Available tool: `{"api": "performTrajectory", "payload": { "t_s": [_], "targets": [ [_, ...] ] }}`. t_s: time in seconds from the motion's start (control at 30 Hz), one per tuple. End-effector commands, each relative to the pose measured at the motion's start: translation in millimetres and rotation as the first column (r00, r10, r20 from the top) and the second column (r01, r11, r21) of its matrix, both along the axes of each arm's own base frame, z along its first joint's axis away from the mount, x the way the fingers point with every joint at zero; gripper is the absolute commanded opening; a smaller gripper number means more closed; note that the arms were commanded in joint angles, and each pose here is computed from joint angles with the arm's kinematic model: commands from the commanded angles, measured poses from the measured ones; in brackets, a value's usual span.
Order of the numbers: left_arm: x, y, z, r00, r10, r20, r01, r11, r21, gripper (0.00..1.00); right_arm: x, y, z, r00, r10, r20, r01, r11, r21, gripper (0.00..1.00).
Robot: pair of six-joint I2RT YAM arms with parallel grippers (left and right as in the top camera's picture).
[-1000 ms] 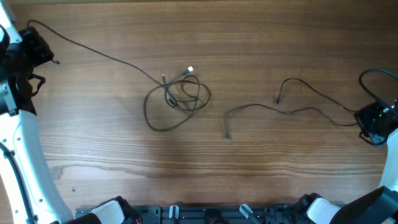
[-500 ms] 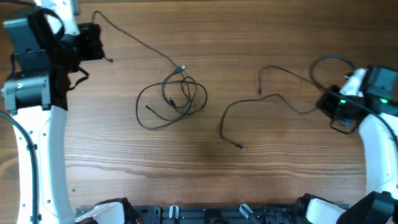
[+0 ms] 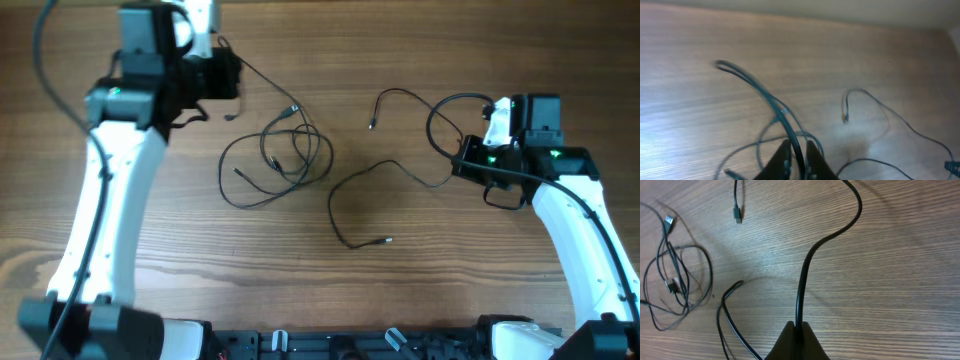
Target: Untangle cables
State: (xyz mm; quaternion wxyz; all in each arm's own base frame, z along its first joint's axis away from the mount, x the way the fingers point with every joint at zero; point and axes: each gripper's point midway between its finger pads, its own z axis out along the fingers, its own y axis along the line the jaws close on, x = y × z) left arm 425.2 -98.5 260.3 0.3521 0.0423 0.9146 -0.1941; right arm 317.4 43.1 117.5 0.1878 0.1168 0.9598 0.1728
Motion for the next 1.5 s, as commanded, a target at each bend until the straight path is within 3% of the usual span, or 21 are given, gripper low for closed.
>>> {"api": "performTrajectory", "payload": {
  "t_s": [0.0, 0.1, 0.23, 0.6, 0.73, 0.87, 1.1, 1.47],
  "targets": [
    [3, -34, -20, 0.996, -0.073, -0.053, 0.073, 0.997, -0.014, 0.13, 3, 5, 1, 0.999, 0.032, 0.009, -0.032, 0.999, -0.023, 0.04],
    [1, -55, -36, 0.989, -0.119, -0.089, 0.119, 0.993, -0.01, 0.12, 1, 6, 0, 0.999, 0.037, -0.002, -0.037, 0.999, -0.026, 0.05],
    [-4, -74, -45, 0.981, -0.159, -0.11, 0.16, 0.987, 0.0, 0.23, -1, 12, -6, 0.996, 0.083, -0.014, -0.083, 0.996, -0.039, 0.04],
    [-2, -52, -54, 0.99, -0.065, -0.123, 0.08, 0.989, 0.121, 0.28, -21, 45, -14, 0.964, 0.26, -0.06, -0.265, 0.958, -0.113, 0.04],
    [-1, -51, -43, 0.994, -0.061, -0.091, 0.072, 0.99, 0.117, 0.29, -12, 15, -25, 0.989, 0.123, -0.083, -0.141, 0.954, -0.265, 0.05],
    [-7, -49, -33, 0.995, -0.062, -0.075, 0.07, 0.991, 0.114, 0.29, 15, 17, -39, 0.997, 0.066, -0.042, -0.075, 0.963, -0.259, 0.05],
    [-18, -46, -24, 0.995, -0.062, -0.079, 0.071, 0.991, 0.116, 0.29, 24, -14, -74, 0.99, -0.104, -0.095, 0.059, 0.918, -0.393, 0.04],
    [-27, -44, -29, 0.991, -0.061, -0.117, 0.075, 0.99, 0.122, 0.29, 3, -16, -81, 0.981, -0.052, -0.189, -0.029, 0.914, -0.404, 0.1]
  ]
}}
